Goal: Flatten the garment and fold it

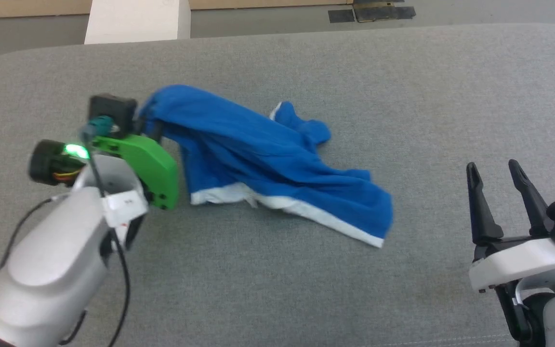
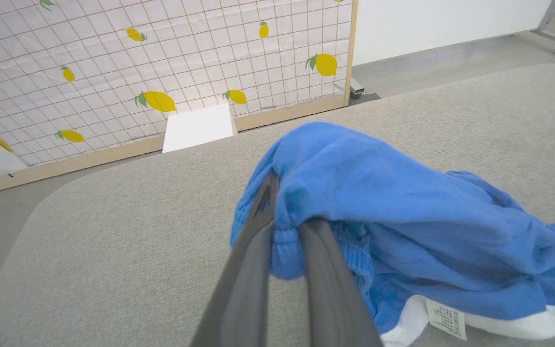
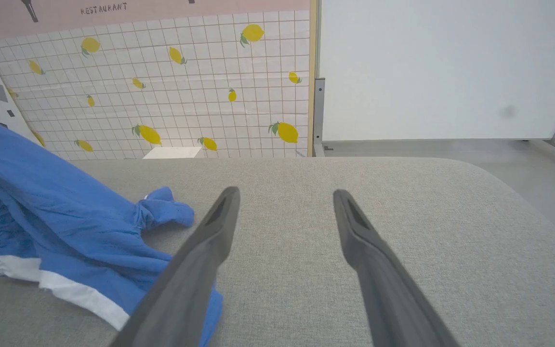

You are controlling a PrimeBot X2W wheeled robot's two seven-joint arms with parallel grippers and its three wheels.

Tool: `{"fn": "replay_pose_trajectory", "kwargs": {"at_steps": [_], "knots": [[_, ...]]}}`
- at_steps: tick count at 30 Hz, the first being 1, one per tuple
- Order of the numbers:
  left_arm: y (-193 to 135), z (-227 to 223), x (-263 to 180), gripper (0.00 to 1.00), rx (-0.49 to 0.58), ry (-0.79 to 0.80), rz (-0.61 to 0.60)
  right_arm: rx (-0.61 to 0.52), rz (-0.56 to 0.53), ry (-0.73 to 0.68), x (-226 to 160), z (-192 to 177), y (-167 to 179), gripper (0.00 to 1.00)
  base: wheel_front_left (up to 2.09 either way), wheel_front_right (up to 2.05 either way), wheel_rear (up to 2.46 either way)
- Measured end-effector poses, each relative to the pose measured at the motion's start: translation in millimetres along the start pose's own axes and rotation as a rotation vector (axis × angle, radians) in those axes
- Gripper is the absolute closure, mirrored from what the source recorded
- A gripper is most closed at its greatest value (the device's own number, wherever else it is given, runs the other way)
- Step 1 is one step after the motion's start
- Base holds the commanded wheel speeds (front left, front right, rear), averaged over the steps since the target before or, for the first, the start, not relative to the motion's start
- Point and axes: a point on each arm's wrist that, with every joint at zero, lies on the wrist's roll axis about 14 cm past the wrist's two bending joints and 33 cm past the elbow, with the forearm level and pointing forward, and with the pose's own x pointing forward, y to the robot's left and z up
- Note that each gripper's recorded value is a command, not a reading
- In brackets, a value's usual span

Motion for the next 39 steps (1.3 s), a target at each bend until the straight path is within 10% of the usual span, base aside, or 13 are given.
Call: {"fn": "replay_pose_trajectory", "kwargs": {"at_steps": [2,4,14,25,39], "knots": [[7.7,-9.5,1.8,1.0,0.001,0.034,0.018,-0.001,0.002,0.007,1.0,-2.4,0.7,0.0,0.0,0.0,0.0],[12.0,-30.3,3.1,0.0,0.01,0.113,0.025,-0.004,0.003,0.015,2.4,-5.0,1.2,0.0,0.0,0.0,0.0],[24.0,-59.2,5.4,0.0,-0.03,0.141,0.098,-0.013,0.008,0.063,5.0,-20.2,3.0,0.0,0.0,0.0,0.0],[50.8,30.2,-37.4,0.0,-0.057,-0.292,0.225,-0.011,0.065,0.067,3.6,-10.6,17.6,0.0,0.0,0.0,0.0],[43.4,-25.1,-137.6,0.0,0.036,-0.245,0.311,-0.004,0.216,0.557,-22.5,-90.0,55.1,0.0,0.0,0.0,0.0]]}}
